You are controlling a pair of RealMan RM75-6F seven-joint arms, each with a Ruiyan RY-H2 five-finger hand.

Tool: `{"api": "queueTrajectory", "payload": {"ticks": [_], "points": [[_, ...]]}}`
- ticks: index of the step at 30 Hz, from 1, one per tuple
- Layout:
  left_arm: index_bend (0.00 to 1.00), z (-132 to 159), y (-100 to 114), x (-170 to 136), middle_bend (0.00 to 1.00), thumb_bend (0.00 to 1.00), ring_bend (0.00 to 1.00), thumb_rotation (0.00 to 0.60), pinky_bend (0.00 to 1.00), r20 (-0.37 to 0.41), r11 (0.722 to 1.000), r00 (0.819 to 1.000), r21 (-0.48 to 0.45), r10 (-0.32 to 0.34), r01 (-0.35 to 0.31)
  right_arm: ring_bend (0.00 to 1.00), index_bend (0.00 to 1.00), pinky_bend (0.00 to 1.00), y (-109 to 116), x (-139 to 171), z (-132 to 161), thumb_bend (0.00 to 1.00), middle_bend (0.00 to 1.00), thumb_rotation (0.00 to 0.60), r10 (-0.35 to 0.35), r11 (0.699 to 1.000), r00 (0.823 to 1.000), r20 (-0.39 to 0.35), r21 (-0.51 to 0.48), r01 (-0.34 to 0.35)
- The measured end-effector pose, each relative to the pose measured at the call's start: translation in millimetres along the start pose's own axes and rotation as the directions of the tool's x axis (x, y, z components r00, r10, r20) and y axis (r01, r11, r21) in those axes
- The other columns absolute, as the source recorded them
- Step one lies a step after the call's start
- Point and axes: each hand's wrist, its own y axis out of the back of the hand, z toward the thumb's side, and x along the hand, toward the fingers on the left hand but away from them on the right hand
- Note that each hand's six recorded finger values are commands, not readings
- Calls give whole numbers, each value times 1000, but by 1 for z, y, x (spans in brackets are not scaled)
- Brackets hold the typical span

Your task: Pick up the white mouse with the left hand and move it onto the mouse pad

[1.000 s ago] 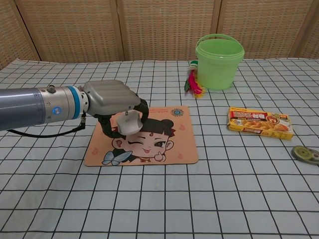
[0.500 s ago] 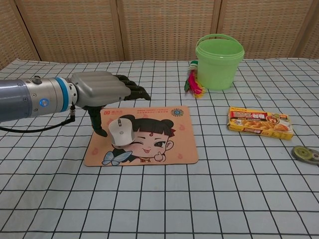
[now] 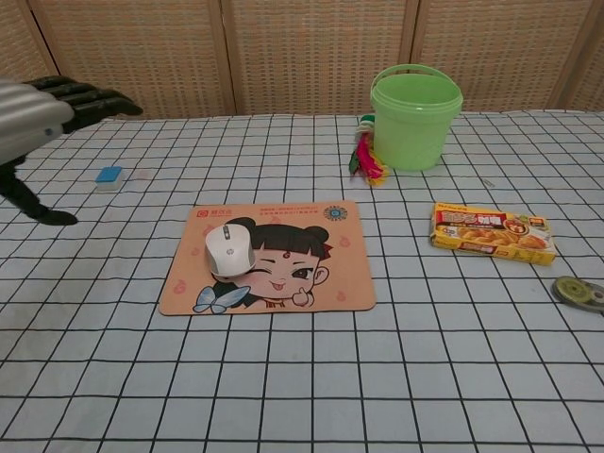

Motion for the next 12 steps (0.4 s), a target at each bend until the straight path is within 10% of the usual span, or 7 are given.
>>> {"api": "queueTrajectory", "payload": {"ticks": [12], "points": [[0, -62, -26, -146, 0, 59, 0, 600, 0, -318, 986, 948, -160, -3, -51, 0, 167, 0, -7, -2, 12, 138, 0, 600, 28, 999, 999, -24, 20, -28]]}}
